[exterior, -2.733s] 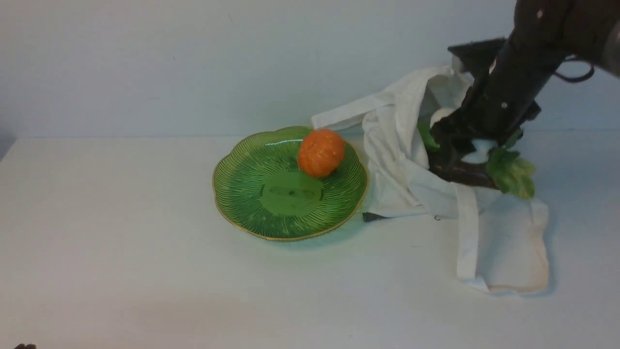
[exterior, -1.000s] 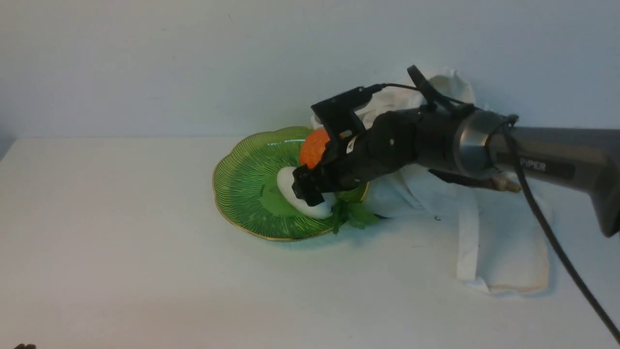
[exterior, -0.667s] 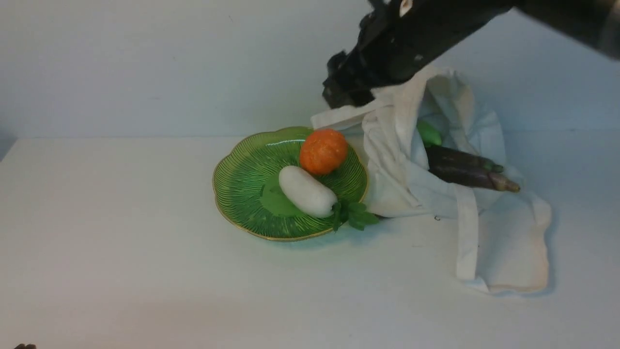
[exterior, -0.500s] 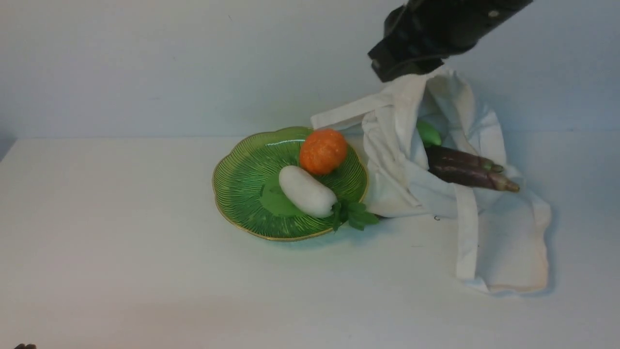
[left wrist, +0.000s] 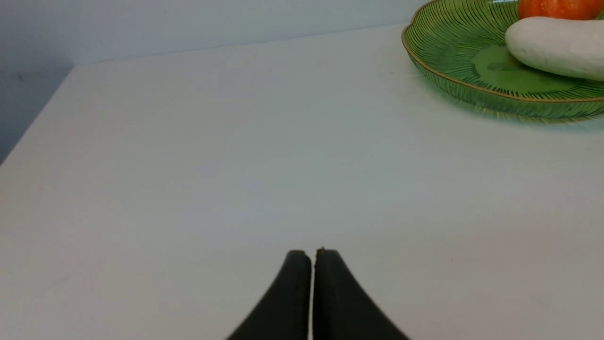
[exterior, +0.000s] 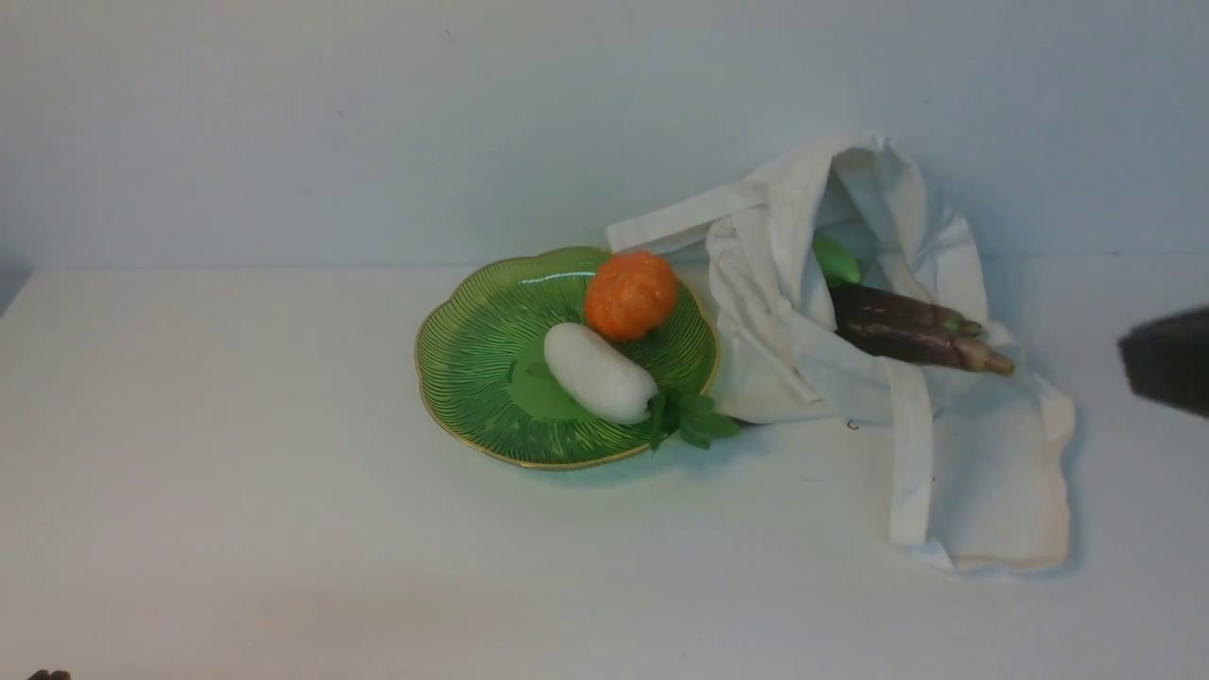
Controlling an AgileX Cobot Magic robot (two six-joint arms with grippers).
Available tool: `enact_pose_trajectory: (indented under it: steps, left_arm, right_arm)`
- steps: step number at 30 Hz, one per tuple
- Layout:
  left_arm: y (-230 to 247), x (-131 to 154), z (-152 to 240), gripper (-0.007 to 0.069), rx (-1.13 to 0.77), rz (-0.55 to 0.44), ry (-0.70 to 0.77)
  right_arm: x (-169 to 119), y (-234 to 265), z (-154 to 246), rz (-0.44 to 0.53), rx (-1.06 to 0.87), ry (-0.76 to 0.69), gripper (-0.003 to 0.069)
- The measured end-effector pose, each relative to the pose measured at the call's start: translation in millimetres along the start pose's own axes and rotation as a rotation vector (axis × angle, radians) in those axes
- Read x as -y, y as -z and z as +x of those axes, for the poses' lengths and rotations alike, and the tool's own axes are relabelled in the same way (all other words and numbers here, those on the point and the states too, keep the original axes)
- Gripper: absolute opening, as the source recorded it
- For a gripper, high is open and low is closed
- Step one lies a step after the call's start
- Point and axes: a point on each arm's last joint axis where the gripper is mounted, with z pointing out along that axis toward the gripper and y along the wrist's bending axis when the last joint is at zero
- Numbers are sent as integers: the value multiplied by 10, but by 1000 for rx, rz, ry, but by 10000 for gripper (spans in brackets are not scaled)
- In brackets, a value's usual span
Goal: Take vegetables from cloth bag on white table place on plate.
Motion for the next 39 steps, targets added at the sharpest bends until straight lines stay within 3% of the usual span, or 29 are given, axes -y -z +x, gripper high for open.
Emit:
enact_pose_trajectory:
  steps: [4, 8, 15, 34, 39]
  left_arm:
    - [0, 0, 0, -5, 0, 0, 0]
    - [0, 0, 0, -5, 0, 0, 0]
    - [0, 0, 0, -5, 0, 0, 0]
    - [0, 0, 0, -5, 0, 0, 0]
    - [0, 0, 0, -5, 0, 0, 0]
  right_arm:
    - [0, -37, 581, 10, 313, -4, -15]
    - [5, -234, 882, 15, 409, -9, -15]
    - [12, -305, 921, 22, 541, -10, -15]
    - [13, -310, 927, 25, 545, 0, -15]
    - [19, -324, 1195, 47, 476, 46, -15]
